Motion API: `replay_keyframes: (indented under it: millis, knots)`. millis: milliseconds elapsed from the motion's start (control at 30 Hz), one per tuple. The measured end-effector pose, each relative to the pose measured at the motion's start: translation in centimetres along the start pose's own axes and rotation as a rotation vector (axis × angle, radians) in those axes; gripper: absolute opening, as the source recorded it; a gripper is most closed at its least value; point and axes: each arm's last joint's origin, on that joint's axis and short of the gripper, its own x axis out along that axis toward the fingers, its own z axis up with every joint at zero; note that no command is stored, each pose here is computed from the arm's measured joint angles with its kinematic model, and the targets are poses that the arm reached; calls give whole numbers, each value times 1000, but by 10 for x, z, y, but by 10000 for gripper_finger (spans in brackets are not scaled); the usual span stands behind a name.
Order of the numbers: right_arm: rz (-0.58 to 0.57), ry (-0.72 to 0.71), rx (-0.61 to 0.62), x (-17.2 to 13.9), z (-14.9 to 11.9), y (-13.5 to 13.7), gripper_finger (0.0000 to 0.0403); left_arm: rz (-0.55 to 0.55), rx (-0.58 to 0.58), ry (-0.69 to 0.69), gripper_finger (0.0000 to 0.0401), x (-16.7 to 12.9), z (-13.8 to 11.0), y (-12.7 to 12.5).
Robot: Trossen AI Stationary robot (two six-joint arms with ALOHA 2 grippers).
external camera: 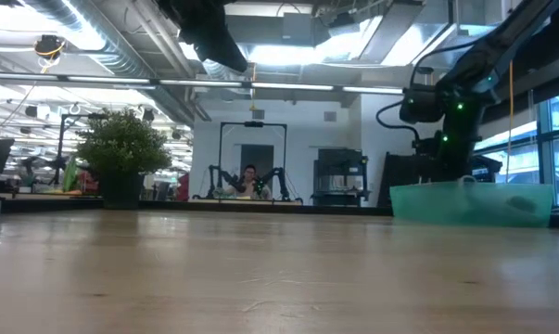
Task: Roll microfiber towels into tight, uniform cylinder then place into a basket
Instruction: Put the blue towel into the green bin, then return to Home Position
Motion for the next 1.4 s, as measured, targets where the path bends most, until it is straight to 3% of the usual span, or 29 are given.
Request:
replay_keyframes:
  millis: [200, 967, 1233, 1400]
  knots:
    - [29, -15, 7, 3, 3, 3, 65, 0, 0, 1, 75, 0, 0, 0]
    - [36, 31, -3, -6, 11, 5, 246, 0, -1, 2, 75, 0, 0, 0]
    - [4, 86, -21, -37, 36, 9, 246, -1, -1, 14, 75, 0, -1, 0]
    - [-41, 42, -93, -68, 57, 15, 176, 31, -6, 16, 72, 0, -1, 1]
